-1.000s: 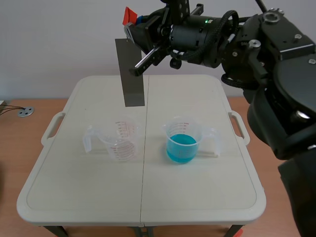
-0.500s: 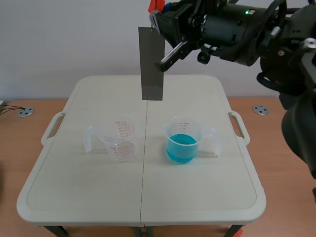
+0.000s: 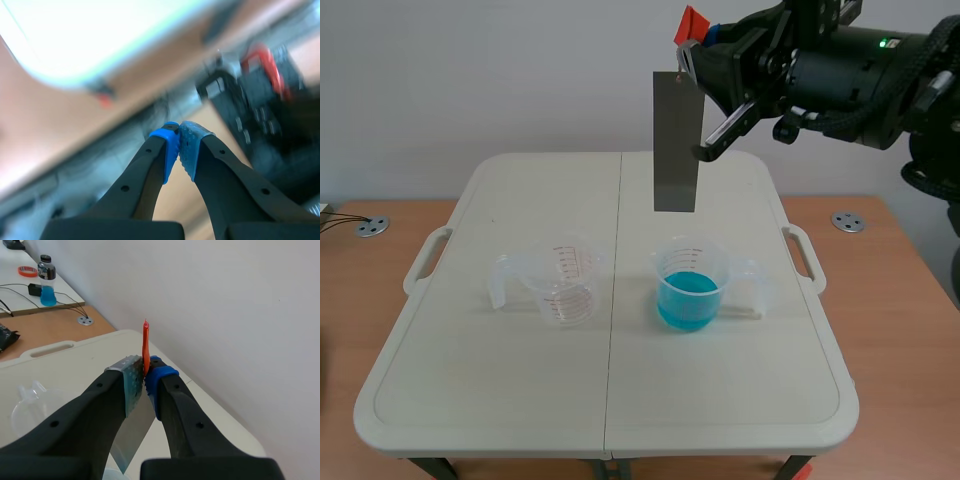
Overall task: Hold the metal plate by the orange handle, dip it into the blue solution, take it out and point at it, then put the plate back in the beaker on the left.
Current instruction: 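Point at the plate with the left hand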
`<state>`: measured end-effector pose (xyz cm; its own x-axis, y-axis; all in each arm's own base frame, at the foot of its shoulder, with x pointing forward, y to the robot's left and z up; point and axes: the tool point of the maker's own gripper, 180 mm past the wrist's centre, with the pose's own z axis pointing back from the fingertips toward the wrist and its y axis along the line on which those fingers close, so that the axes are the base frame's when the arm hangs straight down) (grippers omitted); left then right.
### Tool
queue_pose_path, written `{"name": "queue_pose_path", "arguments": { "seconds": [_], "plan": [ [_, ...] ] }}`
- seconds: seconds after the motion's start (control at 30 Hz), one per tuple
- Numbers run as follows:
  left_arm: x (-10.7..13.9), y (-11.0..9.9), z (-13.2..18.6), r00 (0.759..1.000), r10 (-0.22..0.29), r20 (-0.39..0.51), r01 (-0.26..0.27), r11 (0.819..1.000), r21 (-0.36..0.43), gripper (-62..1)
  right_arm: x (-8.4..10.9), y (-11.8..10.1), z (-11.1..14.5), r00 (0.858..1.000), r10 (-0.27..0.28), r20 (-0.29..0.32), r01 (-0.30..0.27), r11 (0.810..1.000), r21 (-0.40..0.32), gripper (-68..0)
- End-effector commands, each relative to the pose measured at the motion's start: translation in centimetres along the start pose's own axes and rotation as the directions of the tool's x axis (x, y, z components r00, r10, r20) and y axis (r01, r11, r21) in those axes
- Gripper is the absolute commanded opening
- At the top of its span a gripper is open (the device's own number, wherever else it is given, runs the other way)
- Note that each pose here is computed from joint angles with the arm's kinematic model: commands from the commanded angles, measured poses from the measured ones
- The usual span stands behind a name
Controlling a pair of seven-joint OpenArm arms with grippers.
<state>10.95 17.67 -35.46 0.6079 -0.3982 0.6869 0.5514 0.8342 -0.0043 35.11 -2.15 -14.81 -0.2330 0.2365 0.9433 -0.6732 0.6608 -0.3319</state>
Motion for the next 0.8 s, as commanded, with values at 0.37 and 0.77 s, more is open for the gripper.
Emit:
{"name": "queue_pose_path", "arguments": {
  "seconds": [0.37,0.77],
  "plan": [
    [11.8,2.0,-3.7,0.946,-0.145,0.292,0.149,0.989,0.008,-59.2,0.5,-1.1,1.7,0.999,0.004,0.035,-0.003,0.999,-0.04,-66.2],
    [18.6,-2.6,-7.4,0.887,-0.259,0.383,0.32,0.942,-0.105,-59.2,0.1,-1.8,2.3,1.0,0.001,0.024,0.001,0.998,-0.068,-66.2]
  ]
}}
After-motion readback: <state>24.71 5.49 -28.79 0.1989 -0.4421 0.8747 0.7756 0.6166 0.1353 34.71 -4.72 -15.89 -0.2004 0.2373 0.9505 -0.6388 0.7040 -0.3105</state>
